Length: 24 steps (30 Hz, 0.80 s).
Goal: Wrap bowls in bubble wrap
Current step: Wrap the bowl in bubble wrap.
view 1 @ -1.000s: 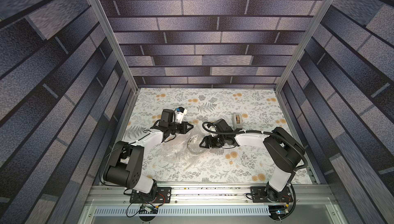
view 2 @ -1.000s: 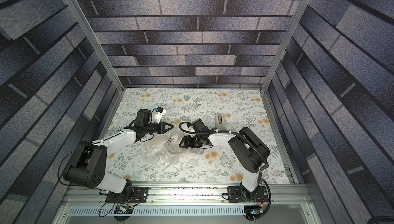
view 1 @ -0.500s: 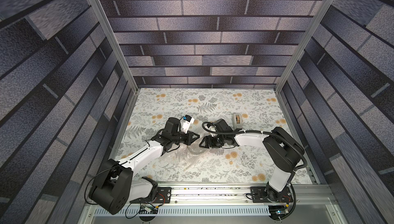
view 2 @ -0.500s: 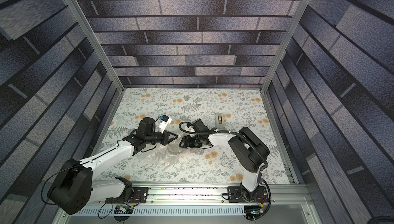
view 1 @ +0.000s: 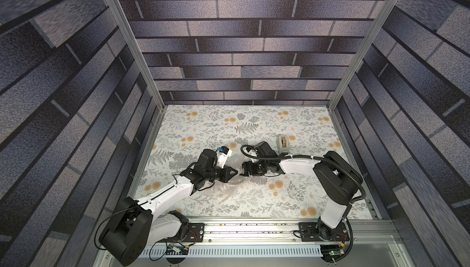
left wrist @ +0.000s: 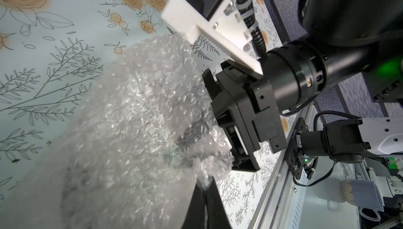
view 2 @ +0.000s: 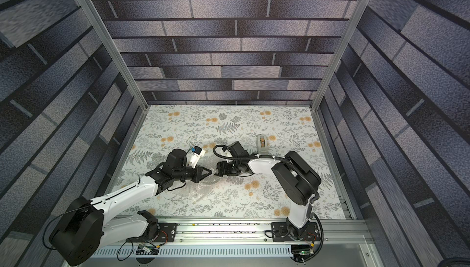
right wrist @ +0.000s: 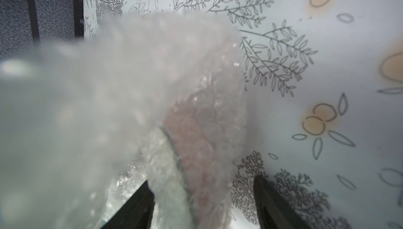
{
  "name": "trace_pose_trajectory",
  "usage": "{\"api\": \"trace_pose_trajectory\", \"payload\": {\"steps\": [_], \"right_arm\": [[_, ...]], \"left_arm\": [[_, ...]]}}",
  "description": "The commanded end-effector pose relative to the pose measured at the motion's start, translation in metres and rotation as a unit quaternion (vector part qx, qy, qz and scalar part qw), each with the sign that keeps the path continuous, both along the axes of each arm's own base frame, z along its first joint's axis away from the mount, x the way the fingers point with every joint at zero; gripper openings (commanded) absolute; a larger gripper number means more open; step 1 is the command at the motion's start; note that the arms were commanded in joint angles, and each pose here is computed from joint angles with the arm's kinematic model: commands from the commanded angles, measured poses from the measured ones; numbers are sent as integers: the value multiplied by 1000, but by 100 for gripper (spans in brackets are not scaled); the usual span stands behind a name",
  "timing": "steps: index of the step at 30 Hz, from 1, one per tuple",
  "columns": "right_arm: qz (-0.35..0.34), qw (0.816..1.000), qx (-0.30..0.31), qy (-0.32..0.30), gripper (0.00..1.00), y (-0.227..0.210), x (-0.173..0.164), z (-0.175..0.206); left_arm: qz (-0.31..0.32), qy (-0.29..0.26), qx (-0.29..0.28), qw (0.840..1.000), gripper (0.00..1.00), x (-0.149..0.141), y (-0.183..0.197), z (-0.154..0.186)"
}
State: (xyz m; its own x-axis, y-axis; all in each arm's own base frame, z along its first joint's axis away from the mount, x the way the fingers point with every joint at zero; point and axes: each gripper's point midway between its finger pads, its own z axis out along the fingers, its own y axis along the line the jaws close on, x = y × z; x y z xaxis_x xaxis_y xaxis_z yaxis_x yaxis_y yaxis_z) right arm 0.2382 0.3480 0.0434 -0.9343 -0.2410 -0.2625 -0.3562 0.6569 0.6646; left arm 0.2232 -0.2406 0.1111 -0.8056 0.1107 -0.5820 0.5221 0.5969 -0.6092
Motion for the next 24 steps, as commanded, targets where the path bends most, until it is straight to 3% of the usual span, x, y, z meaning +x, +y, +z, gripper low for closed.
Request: {"api": "trace_pose_trajectory", "payload": {"steps": [1, 9, 13, 15, 17, 24], "right_arm": [[7, 999, -31, -11, 75, -12, -4, 6], [5, 998, -41, -37, 79, -36, -3, 40], [-4, 1000, -16, -26, 81, -41, -3, 48], [-12, 1000, 5, -20, 84, -36, -2, 50], [-18, 1000, 22, -8, 92, -31, -1, 47], [-40, 998, 43, 14, 97, -15, 13, 34]], "left_arm": [[6, 21, 15, 1000, 0, -5, 3, -14], [3, 26, 28, 999, 0, -5, 5, -24], [1, 25, 26, 999, 0, -6, 4, -22], [0, 23, 25, 999, 0, -6, 3, -20], [-1, 25, 25, 999, 0, -7, 3, -20], [-14, 28, 27, 999, 0, -13, -2, -21]]}}
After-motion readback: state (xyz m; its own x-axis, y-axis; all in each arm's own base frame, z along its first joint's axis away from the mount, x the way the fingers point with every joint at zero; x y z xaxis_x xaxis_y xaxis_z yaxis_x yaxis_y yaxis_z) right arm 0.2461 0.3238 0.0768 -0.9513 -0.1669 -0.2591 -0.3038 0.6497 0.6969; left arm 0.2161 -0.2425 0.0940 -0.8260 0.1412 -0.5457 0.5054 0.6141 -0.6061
